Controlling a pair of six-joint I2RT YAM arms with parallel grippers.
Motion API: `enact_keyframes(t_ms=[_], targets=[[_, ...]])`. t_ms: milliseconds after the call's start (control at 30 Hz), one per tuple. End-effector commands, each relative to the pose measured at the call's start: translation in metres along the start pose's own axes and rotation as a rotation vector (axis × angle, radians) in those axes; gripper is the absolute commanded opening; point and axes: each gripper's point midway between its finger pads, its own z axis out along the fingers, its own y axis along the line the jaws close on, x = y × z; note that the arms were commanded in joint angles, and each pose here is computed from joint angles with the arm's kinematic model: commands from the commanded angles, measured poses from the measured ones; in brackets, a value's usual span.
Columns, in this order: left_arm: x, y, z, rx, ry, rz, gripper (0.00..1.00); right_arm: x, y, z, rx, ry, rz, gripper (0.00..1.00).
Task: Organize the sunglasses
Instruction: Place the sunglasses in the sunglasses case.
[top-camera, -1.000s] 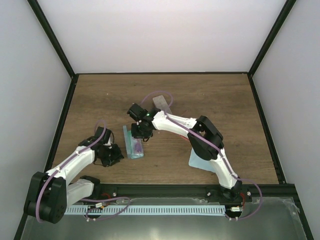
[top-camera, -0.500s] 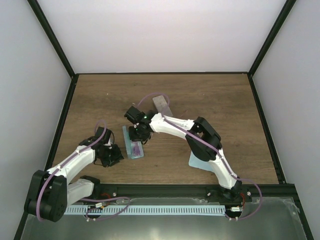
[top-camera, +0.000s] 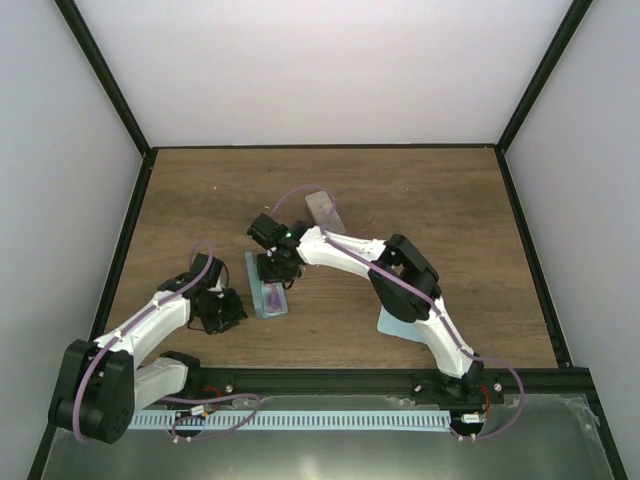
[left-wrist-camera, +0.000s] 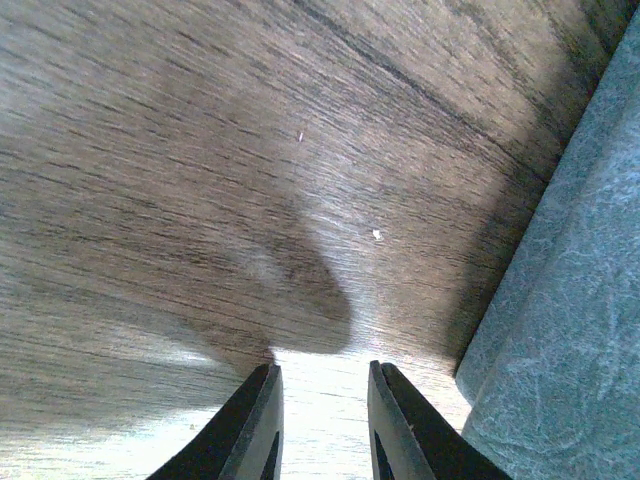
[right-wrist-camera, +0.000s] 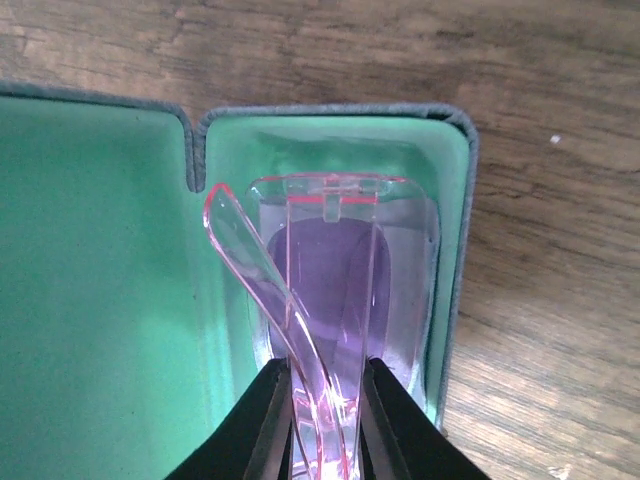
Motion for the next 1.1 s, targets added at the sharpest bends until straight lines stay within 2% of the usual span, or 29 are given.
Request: enact_keyframes(t_ms=[0,167,367,667,833,1067], targets=[[0.001,0.004,0.005,-0.014,0.005,-0.003,0.24,-0.014,0.01,-0.01,0.005,-0.053,-0.033,0.11],[0.001,0.004,0.006,-0.015,0.007,-0.005,0.24,-0.013,0.008,-0.006,0.009,-0.053,-0.034,0.12],[0.0,0.004,0.006,-0.018,0.008,-0.01,0.24,-0.009,0.007,0.0,0.001,-0.032,-0.03,0.18],[-0.002,0.002,0.008,-0.015,0.01,-0.012,0.23,-0.014,0.019,-0.021,-0.043,-0.062,-0.073,0.29],[-0.004,-0.001,0.008,-0.013,0.009,-0.012,0.23,-0.012,0.016,-0.032,-0.036,-0.08,-0.087,0.29],[-0.014,-0.008,-0.006,-0.017,-0.037,-0.011,0.23,-0.019,0.007,-0.075,-0.044,-0.186,-0.094,0.29]])
